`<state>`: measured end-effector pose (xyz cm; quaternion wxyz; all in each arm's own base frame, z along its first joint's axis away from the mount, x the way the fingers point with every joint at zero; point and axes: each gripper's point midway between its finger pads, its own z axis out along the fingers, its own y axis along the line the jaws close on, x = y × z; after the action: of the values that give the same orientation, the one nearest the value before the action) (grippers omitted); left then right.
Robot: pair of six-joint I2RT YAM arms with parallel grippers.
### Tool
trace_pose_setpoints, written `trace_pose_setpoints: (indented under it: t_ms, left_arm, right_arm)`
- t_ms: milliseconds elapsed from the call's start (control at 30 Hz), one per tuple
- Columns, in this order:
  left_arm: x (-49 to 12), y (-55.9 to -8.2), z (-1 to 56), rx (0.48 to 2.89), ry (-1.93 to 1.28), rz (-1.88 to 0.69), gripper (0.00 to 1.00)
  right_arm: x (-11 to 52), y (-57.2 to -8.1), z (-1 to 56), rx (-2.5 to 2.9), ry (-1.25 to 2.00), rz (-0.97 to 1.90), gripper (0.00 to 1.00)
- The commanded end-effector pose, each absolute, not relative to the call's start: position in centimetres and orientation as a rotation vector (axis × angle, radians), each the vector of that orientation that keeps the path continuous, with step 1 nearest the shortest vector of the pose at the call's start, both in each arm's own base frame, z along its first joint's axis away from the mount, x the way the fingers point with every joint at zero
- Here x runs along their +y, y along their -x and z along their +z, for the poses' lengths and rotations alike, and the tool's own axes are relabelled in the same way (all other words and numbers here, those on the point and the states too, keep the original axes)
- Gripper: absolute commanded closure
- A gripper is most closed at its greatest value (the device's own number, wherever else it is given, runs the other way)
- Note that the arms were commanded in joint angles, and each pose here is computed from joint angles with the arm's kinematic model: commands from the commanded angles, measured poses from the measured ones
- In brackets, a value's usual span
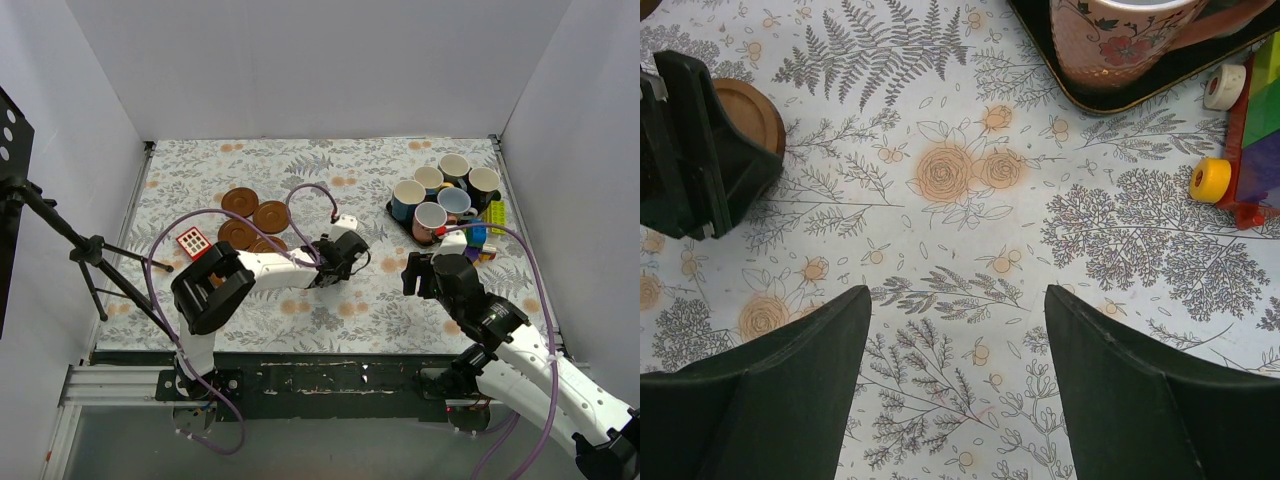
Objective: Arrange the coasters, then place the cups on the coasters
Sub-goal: Move the coaster to the center of the board.
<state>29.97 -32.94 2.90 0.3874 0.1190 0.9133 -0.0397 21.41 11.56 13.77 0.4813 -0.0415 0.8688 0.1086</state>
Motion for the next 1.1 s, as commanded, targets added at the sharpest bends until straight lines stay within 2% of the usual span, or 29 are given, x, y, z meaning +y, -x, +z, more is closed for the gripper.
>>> trace_pose_setpoints:
  t_ms: [0, 433, 1067]
  left_arm:
    - [-30.1, -31.4, 1.6, 2.359, -0.345, 0.003, 0.71]
    - [-29.2, -35.8, 1.8, 2.337, -0.353, 0.069, 0.71]
    - [-26.8, -37.7, 1.7, 2.347, -0.321, 0.152, 0.7]
  right_arm:
    - [11.5, -21.6, 14.2, 2.095, 0.072, 0.274, 0.22]
    - [11.6, -21.6, 14.1, 2.099, 0.077, 0.279, 0.22]
    - [11.9, -21.7, 14.0, 2.099, 0.082, 0.29, 0.22]
